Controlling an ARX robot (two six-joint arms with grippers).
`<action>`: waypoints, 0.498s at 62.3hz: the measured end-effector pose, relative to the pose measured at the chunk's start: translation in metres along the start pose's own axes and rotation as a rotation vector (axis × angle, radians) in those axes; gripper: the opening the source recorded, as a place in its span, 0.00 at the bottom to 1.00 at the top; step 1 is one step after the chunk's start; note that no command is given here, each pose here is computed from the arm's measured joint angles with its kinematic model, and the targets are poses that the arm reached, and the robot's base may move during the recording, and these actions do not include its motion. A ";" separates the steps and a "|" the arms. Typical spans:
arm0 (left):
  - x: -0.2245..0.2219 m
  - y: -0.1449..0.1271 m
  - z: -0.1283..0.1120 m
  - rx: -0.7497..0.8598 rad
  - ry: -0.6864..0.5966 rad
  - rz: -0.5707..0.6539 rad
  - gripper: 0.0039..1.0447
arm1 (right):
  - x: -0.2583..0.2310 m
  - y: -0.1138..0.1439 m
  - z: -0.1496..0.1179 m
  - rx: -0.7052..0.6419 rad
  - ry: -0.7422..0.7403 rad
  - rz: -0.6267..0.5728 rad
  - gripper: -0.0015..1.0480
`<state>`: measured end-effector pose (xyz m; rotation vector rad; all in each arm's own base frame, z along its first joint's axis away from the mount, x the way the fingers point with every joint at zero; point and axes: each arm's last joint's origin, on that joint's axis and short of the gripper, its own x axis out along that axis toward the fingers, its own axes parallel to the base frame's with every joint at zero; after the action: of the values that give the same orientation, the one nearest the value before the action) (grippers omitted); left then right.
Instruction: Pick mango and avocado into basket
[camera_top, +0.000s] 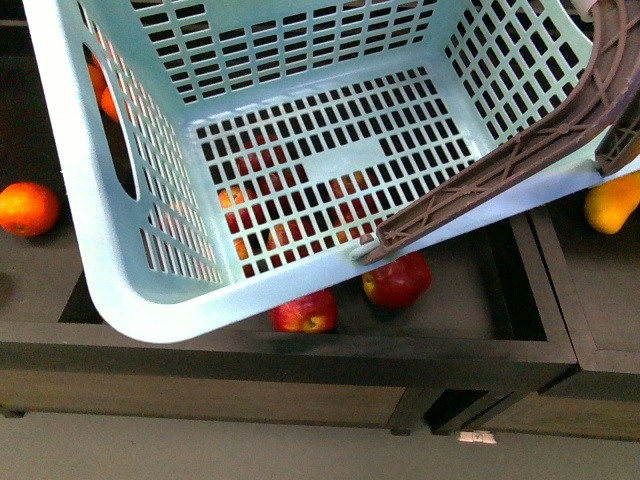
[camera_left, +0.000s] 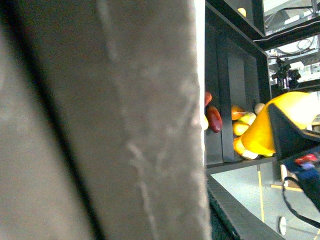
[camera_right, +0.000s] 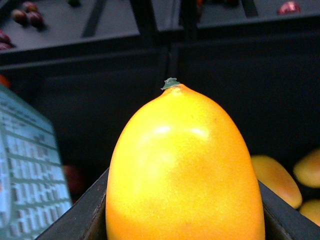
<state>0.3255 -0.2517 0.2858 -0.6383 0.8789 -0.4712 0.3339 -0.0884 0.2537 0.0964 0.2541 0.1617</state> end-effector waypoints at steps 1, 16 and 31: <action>0.000 0.000 0.000 0.000 0.000 0.000 0.28 | -0.001 0.007 0.005 -0.002 -0.014 0.014 0.52; 0.000 0.000 0.000 0.000 0.000 0.000 0.28 | 0.012 0.075 0.013 -0.030 -0.027 0.134 0.52; 0.000 0.000 0.000 0.000 0.000 0.000 0.28 | 0.039 0.112 -0.001 -0.051 0.031 0.203 0.52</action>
<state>0.3255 -0.2517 0.2858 -0.6386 0.8788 -0.4707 0.3541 0.0280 0.2562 0.0694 0.2708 0.3710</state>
